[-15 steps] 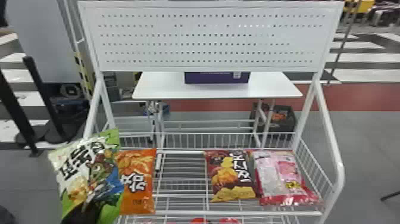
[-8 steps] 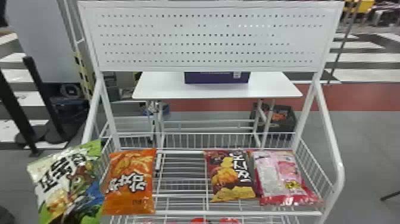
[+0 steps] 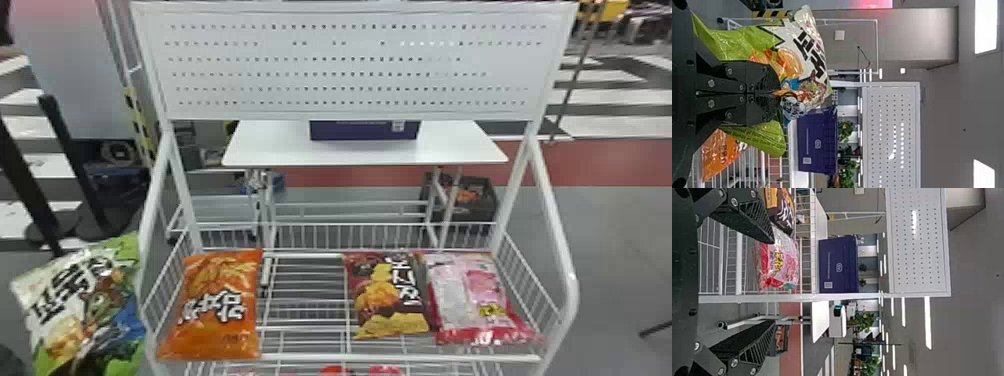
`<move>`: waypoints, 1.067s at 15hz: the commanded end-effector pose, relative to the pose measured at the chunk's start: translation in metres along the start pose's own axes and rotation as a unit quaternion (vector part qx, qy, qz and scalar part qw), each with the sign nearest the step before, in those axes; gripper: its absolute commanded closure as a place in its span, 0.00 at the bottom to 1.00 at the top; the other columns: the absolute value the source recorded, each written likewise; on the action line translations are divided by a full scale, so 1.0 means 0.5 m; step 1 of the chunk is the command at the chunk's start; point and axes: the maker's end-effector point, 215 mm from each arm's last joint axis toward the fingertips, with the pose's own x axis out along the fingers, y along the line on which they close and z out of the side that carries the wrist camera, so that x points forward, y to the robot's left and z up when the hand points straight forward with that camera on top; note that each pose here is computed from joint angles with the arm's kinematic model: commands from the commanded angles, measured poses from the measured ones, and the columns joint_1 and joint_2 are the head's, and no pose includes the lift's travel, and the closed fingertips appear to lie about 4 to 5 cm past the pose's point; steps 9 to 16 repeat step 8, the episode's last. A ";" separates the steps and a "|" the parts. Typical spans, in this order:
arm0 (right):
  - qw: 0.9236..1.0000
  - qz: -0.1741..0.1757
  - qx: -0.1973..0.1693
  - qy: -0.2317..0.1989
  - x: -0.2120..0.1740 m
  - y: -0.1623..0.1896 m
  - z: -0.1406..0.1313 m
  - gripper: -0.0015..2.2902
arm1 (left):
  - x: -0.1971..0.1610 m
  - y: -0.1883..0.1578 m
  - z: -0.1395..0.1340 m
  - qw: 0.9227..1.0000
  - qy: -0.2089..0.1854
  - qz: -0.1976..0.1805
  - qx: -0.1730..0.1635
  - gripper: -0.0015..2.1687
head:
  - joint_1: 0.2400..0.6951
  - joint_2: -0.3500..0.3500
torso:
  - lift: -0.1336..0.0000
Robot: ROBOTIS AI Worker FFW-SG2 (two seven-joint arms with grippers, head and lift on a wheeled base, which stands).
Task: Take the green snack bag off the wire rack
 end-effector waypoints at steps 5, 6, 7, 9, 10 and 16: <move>1.000 0.001 0.000 -0.001 0.000 0.000 0.002 0.08 | 0.000 0.000 -0.001 1.000 0.001 0.000 0.000 0.70 | 0.57 0.50 | 1.00; 1.000 0.001 0.000 -0.001 -0.001 -0.001 0.000 0.08 | 0.000 0.000 -0.001 1.000 0.001 0.001 0.000 0.70 | 0.57 0.50 | 1.00; 1.000 0.001 0.000 0.000 -0.001 -0.002 -0.001 0.08 | 0.001 0.000 0.000 1.000 0.000 0.001 0.000 0.70 | 0.57 0.50 | 1.00; 1.000 0.000 0.001 -0.001 0.000 -0.002 0.000 0.08 | 0.001 0.000 0.001 1.000 -0.001 0.000 0.000 0.70 | 0.57 0.50 | 1.00; 1.000 0.000 0.001 -0.001 0.000 -0.002 0.000 0.08 | 0.001 0.000 0.001 1.000 -0.001 0.000 0.000 0.70 | 0.57 0.50 | 1.00; 1.000 0.000 0.001 -0.001 0.000 -0.002 0.000 0.08 | 0.001 0.000 0.001 1.000 -0.001 0.000 0.000 0.70 | 0.57 0.50 | 1.00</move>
